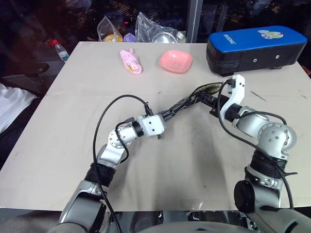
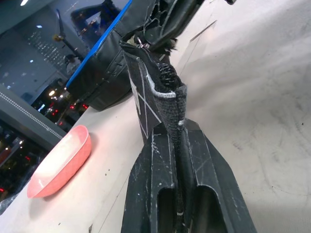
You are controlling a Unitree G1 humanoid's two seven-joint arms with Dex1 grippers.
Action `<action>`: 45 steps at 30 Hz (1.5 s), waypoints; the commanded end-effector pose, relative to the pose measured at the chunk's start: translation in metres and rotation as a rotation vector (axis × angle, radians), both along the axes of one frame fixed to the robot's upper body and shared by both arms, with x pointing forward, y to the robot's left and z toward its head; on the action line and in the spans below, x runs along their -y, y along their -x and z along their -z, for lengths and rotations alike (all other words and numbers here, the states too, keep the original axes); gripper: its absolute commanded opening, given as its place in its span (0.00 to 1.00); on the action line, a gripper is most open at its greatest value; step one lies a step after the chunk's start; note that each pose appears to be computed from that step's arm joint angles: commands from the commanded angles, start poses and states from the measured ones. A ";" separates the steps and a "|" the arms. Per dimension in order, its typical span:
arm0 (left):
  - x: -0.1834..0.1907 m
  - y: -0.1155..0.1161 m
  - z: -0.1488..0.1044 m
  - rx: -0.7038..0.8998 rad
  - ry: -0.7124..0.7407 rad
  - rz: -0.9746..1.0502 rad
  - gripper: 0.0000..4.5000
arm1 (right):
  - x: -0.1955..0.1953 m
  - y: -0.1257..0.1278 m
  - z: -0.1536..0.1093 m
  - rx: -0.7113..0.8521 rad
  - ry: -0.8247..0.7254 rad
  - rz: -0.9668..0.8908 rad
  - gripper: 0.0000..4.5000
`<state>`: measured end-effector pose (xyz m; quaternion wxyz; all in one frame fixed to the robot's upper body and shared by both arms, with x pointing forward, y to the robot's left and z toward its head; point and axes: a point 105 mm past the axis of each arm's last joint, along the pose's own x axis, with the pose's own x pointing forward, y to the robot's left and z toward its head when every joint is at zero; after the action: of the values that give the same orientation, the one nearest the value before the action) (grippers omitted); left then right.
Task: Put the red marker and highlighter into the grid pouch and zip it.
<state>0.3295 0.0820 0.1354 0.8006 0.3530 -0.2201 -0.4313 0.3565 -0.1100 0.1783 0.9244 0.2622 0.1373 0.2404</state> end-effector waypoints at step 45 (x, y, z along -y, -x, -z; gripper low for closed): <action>-0.067 0.083 0.042 -0.723 0.328 -0.197 1.00 | 0.144 0.060 0.062 0.442 0.579 -0.452 1.00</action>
<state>0.2484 0.1529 0.0807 0.9081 0.0496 0.0723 -0.4094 0.2983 -0.2462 0.1029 0.8980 -0.0883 0.0724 0.4249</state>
